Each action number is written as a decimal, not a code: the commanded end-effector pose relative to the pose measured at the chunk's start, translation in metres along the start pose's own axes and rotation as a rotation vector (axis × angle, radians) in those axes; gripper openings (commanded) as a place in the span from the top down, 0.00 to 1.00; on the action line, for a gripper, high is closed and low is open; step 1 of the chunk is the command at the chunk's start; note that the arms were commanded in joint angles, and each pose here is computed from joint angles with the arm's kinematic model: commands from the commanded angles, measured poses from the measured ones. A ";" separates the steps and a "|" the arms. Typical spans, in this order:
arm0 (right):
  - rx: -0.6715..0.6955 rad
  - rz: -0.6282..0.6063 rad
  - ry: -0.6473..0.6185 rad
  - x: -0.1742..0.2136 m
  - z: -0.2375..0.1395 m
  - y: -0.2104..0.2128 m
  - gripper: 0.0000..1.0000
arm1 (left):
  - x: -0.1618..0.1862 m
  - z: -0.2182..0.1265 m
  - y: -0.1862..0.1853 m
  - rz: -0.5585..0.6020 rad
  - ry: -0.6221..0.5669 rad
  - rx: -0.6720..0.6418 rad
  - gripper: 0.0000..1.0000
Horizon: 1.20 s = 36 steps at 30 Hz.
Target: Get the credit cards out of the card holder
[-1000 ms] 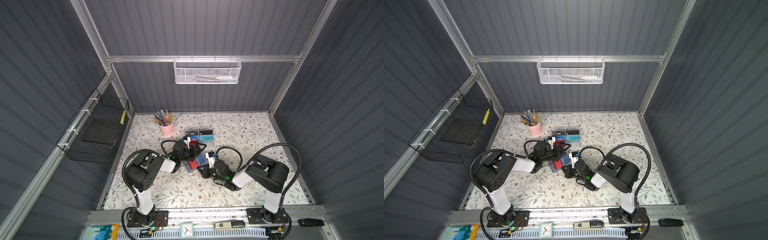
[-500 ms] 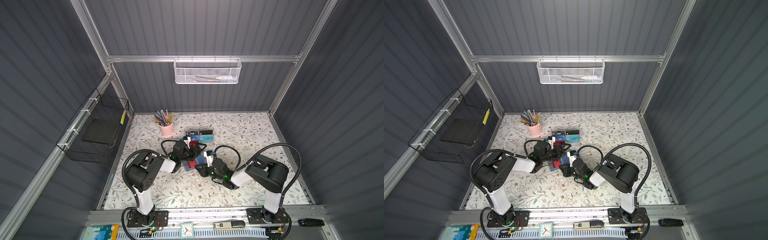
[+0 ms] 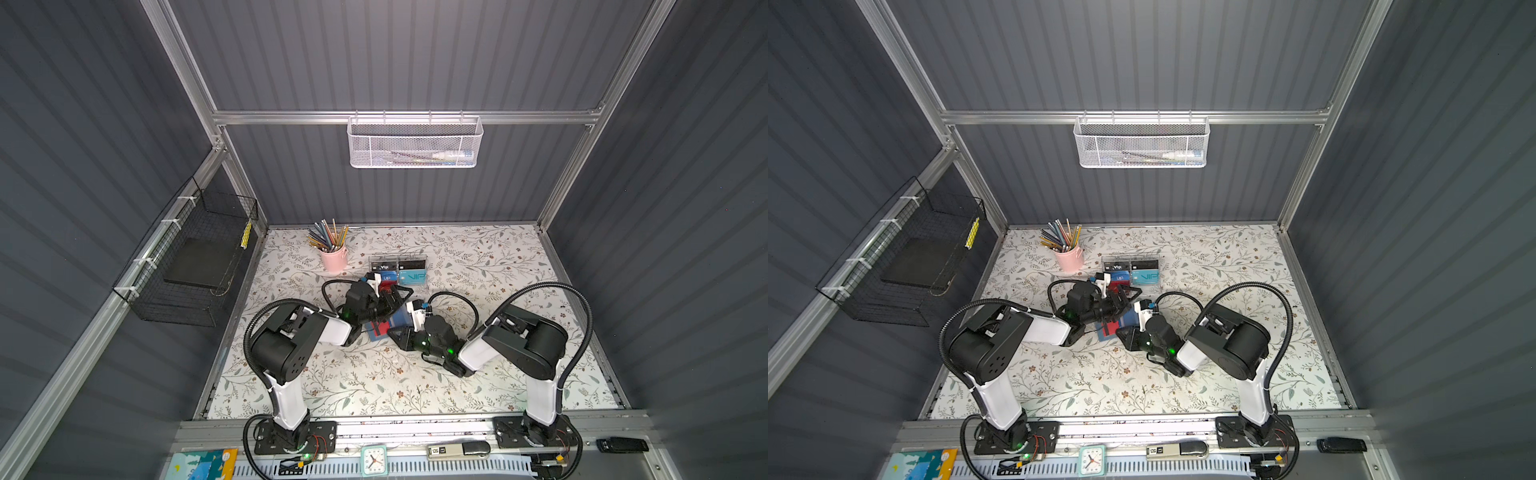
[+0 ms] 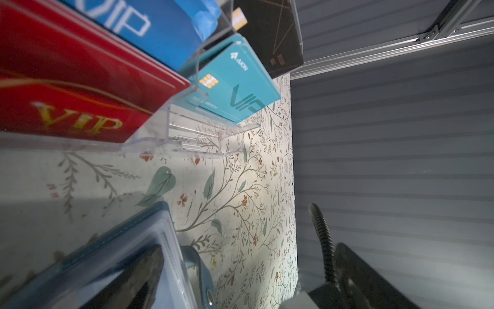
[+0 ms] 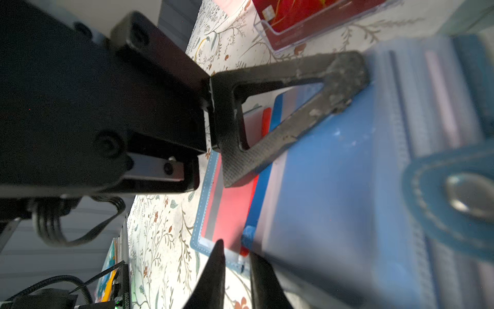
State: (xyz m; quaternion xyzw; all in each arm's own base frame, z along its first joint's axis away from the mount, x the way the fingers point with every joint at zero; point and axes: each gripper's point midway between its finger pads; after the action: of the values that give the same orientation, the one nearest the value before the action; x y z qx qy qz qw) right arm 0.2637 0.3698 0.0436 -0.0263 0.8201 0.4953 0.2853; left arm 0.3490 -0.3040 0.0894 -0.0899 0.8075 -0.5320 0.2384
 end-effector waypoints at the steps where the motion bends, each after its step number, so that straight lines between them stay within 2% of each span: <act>1: -0.067 0.030 -0.055 -0.018 0.001 0.011 0.79 | 0.027 -0.006 0.050 -0.066 0.062 -0.162 0.00; 11: -0.120 0.144 -0.077 -0.026 0.003 0.004 0.80 | 0.028 -0.007 0.050 -0.066 0.062 -0.162 0.00; 23: -0.135 0.221 -0.119 -0.037 -0.003 -0.005 0.81 | 0.028 -0.007 0.050 -0.068 0.062 -0.160 0.00; 25: -0.126 0.230 -0.118 -0.038 -0.002 -0.008 0.82 | 0.029 -0.007 0.050 -0.068 0.063 -0.161 0.00; 29: -0.118 0.228 -0.117 -0.037 -0.001 -0.010 0.90 | 0.028 -0.008 0.049 -0.066 0.060 -0.158 0.00; 36: -0.091 0.213 -0.111 -0.032 -0.005 -0.016 0.93 | 0.012 -0.009 0.029 -0.041 0.055 -0.132 0.00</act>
State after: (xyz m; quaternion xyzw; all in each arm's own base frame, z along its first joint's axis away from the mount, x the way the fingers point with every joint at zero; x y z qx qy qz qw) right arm 0.2786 0.3602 0.0437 0.0629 0.7859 0.5685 0.2348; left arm 0.3517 -0.2995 0.0926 -0.0937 0.8082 -0.5253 0.2493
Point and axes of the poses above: each gripper's point midway between its finger pads, its own z axis out along the fingers, its own y axis along the line the jaws close on, x = y × z, and after that the axes turned 3 degrees about z, right-handed
